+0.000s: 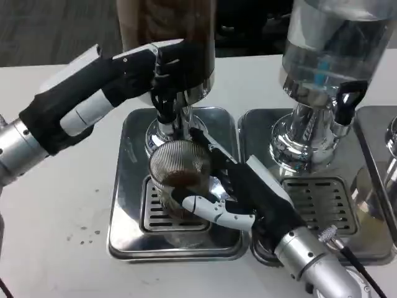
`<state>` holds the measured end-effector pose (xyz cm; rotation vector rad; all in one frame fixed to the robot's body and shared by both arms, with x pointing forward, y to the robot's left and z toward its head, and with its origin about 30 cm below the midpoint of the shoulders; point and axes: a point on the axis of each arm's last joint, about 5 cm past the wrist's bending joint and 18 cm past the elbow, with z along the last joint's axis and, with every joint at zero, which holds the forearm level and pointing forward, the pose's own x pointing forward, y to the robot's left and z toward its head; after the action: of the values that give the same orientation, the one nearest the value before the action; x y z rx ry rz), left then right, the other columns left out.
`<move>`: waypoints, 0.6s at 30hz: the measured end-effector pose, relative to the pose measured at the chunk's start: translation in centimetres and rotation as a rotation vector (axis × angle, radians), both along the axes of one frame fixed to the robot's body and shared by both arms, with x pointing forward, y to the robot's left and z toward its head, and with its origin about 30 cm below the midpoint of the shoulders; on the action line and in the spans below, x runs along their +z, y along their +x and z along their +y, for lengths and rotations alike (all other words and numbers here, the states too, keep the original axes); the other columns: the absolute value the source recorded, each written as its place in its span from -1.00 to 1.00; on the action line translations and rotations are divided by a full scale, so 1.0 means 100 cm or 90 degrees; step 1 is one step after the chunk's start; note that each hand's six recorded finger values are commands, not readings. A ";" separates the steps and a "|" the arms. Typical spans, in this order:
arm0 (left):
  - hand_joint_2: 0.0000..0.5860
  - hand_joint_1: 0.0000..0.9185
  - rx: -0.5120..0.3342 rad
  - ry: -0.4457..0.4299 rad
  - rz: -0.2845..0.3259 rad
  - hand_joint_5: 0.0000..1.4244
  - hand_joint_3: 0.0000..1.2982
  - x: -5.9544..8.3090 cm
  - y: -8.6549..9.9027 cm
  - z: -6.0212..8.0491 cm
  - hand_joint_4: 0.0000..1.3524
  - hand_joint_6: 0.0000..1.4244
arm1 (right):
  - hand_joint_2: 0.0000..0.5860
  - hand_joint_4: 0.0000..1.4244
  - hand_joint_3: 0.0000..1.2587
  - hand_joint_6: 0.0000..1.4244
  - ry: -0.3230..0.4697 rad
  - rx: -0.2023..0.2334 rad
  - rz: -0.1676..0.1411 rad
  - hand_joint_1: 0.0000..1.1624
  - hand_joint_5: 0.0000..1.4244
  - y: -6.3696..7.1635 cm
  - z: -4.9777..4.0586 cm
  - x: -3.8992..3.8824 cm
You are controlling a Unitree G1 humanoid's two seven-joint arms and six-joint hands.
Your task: Grasp the cup under the faucet to collect the drink, then remove the cup.
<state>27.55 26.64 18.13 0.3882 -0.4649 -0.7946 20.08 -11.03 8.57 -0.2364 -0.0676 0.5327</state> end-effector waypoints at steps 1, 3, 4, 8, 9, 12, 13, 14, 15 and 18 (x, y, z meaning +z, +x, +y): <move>-0.85 -1.00 -0.001 -0.004 -0.005 -0.80 -0.72 0.002 0.000 0.000 -0.83 -0.90 | -0.11 -1.00 -0.96 -0.93 0.000 0.000 -0.001 0.09 -1.00 0.000 0.0000 0.0001; -0.83 -1.00 -0.004 -0.015 -0.017 -0.79 -0.70 0.004 -0.001 0.000 -0.83 -0.90 | -0.10 -1.00 -0.96 -0.93 0.000 0.000 -0.001 0.09 -1.00 0.000 0.0000 0.0001; -0.83 -1.00 -0.004 -0.016 -0.022 -0.79 -0.70 0.006 -0.001 0.000 -0.83 -0.90 | -0.10 -1.00 -0.96 -0.93 0.000 0.000 -0.001 0.09 -1.00 0.000 0.0000 0.0000; -0.83 -1.00 0.000 -0.024 -0.039 -0.79 -0.70 0.010 -0.005 0.002 -0.82 -0.88 | -0.10 -1.00 -0.96 -0.93 0.000 0.001 -0.002 0.09 -1.00 0.000 -0.0001 0.0001; -0.83 -1.00 0.000 -0.026 -0.040 -0.79 -0.70 0.010 -0.007 0.003 -0.82 -0.88 | -0.10 -1.00 -0.96 -0.93 0.000 0.000 -0.003 0.09 -1.00 0.000 -0.0002 0.0001; -0.83 -1.00 0.007 -0.046 -0.038 -0.77 -0.69 0.007 -0.015 0.007 -0.80 -0.87 | -0.10 -1.00 -0.96 -0.93 0.001 0.002 -0.006 0.08 -1.00 0.000 -0.0001 0.0004; -0.83 -1.00 0.010 -0.049 -0.039 -0.76 -0.67 0.006 -0.017 0.009 -0.79 -0.86 | -0.09 -1.00 -0.96 -0.93 0.001 0.002 -0.006 0.08 -1.00 0.000 -0.0002 0.0004; -0.83 -1.00 0.011 -0.053 -0.039 -0.75 -0.67 0.006 -0.020 0.010 -0.79 -0.86 | -0.09 -1.00 -0.96 -0.93 0.001 0.002 -0.006 0.08 -1.00 0.000 -0.0002 0.0003; -0.85 -1.00 0.012 -0.062 -0.038 -0.75 -0.66 0.005 -0.022 0.011 -0.79 -0.85 | -0.09 -1.00 -0.96 -0.93 0.001 0.002 -0.006 0.08 -1.00 0.000 -0.0002 0.0001; -0.83 -1.00 0.022 -0.078 -0.045 -0.73 -0.64 0.006 -0.029 0.015 -0.76 -0.84 | -0.09 -1.00 -0.96 -0.93 0.000 0.002 -0.001 0.08 -1.00 0.000 -0.0004 -0.0013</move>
<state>24.63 28.11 18.71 0.3099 -0.5682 -0.7169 20.11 -11.07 8.44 -0.2373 -0.0702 0.5359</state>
